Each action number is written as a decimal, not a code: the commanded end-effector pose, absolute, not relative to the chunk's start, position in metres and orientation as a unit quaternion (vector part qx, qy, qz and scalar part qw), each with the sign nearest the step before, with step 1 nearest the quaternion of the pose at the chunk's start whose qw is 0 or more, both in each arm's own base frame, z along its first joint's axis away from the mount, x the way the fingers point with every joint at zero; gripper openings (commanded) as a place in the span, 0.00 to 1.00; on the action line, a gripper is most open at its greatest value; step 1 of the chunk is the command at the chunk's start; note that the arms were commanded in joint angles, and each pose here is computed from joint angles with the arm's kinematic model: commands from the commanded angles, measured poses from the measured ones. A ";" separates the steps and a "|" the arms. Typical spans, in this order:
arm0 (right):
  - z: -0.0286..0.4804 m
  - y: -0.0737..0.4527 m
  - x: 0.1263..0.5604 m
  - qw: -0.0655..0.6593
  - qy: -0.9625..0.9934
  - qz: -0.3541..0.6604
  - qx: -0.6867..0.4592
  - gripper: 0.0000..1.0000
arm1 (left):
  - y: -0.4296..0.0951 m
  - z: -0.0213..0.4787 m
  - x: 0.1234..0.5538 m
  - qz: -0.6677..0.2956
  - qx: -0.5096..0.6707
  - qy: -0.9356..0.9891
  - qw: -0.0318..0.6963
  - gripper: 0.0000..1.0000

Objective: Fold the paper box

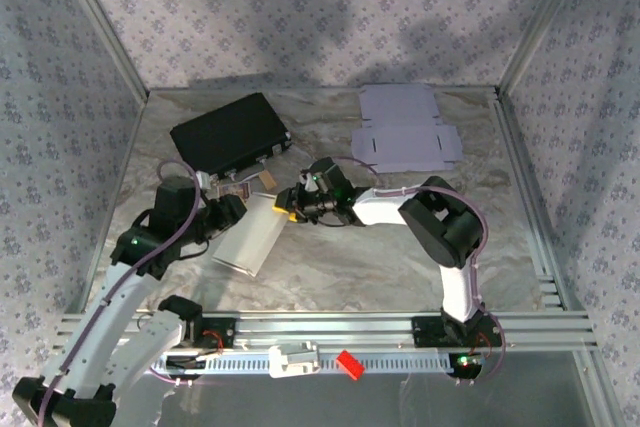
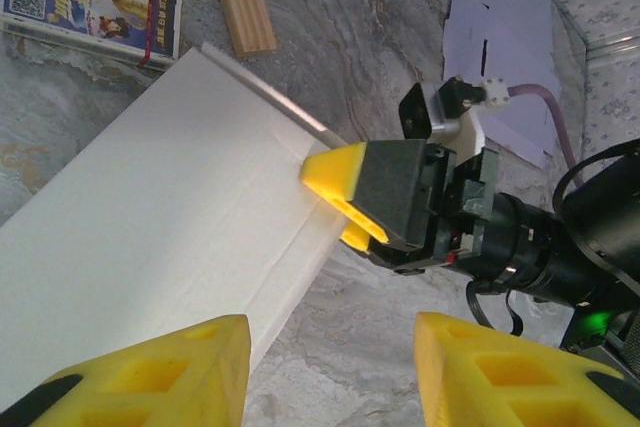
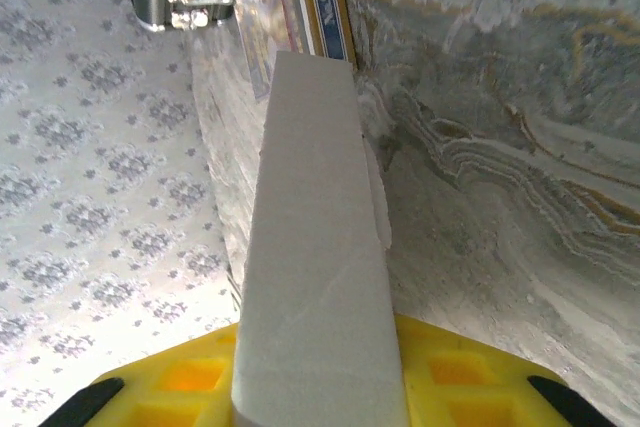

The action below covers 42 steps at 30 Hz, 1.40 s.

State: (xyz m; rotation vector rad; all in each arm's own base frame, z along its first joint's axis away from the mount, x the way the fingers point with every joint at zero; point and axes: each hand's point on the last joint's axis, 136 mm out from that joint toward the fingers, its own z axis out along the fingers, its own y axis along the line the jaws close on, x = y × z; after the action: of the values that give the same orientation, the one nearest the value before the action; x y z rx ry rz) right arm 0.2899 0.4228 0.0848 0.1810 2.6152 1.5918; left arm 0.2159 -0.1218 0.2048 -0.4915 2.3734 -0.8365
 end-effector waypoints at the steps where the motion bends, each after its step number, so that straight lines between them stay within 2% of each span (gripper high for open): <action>1: 0.057 0.420 0.278 0.015 0.876 0.481 0.041 0.36 | -0.115 0.213 0.214 -0.306 -0.181 0.884 0.302 0.47; 9: 0.029 0.387 0.275 -0.005 0.926 0.373 0.064 0.70 | -0.114 0.216 0.215 -0.304 -0.176 0.884 0.310 0.47; 12: 0.023 0.355 0.268 -0.011 0.953 0.294 0.077 0.78 | -0.115 0.215 0.216 -0.306 -0.175 0.883 0.311 0.47; 15: 0.033 0.323 0.271 -0.004 0.968 0.233 0.093 0.80 | -0.119 0.214 0.218 -0.310 -0.171 0.883 0.307 0.47; 20: 0.074 0.252 0.286 0.066 0.972 0.187 0.123 0.78 | -0.136 0.214 0.230 -0.334 -0.151 0.882 0.295 0.46; 24: 0.127 0.168 0.324 0.148 0.952 0.182 0.198 0.72 | -0.158 0.209 0.243 -0.350 -0.119 0.888 0.273 0.45; 27: 0.137 0.103 0.349 0.163 0.928 0.173 0.286 0.70 | -0.180 0.203 0.256 -0.354 -0.093 0.896 0.253 0.44; 30: 0.130 0.062 0.379 0.167 0.888 0.208 0.375 0.69 | -0.204 0.200 0.271 -0.361 -0.073 0.897 0.244 0.44; 34: 0.140 0.027 0.430 0.212 0.834 0.252 0.443 0.65 | -0.236 0.196 0.293 -0.369 -0.059 0.898 0.235 0.44; 37: 0.144 0.005 0.465 0.250 0.829 0.229 0.444 0.61 | -0.258 0.191 0.313 -0.362 -0.049 0.904 0.223 0.43; 39: 0.124 0.009 0.491 0.215 0.831 0.246 0.451 0.56 | -0.273 0.187 0.327 -0.368 -0.045 0.904 0.214 0.42; 41: 0.098 0.025 0.509 0.164 0.838 0.259 0.452 0.46 | -0.282 0.185 0.339 -0.369 -0.045 0.903 0.213 0.41; 42: 0.088 0.031 0.516 0.153 0.842 0.254 0.450 0.46 | -0.287 0.186 0.345 -0.372 -0.043 0.902 0.214 0.41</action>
State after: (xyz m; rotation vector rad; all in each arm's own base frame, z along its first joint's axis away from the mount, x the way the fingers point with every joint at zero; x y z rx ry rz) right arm 0.5021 0.0111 0.1135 1.2607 2.3366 0.6699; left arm 0.3282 -0.2695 0.1667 -0.1709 2.5704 -0.9689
